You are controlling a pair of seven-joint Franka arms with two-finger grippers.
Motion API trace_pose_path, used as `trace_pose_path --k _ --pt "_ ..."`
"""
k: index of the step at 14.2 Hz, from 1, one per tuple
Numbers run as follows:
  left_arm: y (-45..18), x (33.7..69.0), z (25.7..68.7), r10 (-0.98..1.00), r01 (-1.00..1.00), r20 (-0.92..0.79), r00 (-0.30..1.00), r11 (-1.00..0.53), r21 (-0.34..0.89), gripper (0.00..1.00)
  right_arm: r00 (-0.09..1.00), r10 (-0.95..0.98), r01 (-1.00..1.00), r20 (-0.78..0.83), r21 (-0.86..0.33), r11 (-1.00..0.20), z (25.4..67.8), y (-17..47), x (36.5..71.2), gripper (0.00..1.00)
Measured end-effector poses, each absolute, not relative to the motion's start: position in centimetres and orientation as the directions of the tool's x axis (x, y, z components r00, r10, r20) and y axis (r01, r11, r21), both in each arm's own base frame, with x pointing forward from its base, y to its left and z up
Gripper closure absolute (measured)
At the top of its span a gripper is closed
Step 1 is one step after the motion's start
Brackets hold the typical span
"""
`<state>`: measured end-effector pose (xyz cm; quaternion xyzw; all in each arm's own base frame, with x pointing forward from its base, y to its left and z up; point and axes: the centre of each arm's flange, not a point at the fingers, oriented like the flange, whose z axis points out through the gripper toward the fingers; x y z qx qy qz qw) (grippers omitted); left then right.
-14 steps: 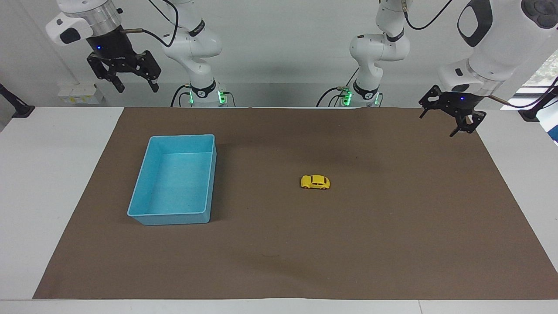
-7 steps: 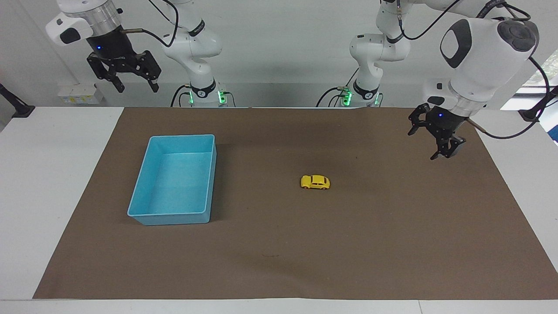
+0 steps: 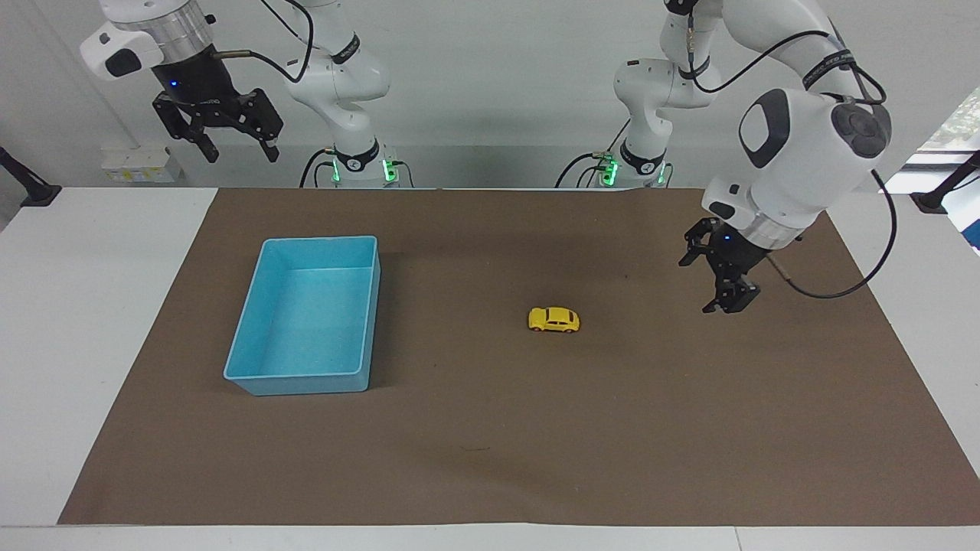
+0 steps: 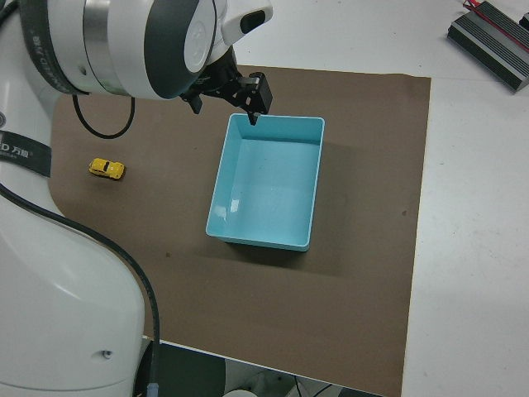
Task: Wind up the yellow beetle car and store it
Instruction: 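Move the left gripper over the yellow beetle car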
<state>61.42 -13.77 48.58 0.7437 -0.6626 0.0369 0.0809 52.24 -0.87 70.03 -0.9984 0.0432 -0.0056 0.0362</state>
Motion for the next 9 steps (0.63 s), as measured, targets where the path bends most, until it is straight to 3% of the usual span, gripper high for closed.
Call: trace_pose_path --k 5,9 --pt "-21.7 60.5 41.6 -0.987 -0.998 0.157 0.046 -0.039 0.045 0.0 0.996 -0.087 -0.086 0.008 -0.073 -0.994 70.0 -0.9 52.2 0.0" --pt "-25.9 58.4 38.6 -0.987 -1.0 0.162 -0.01 0.011 0.003 0.0 0.996 -0.087 -0.086 0.008 -0.073 -0.994 70.0 -0.9 52.2 0.0"
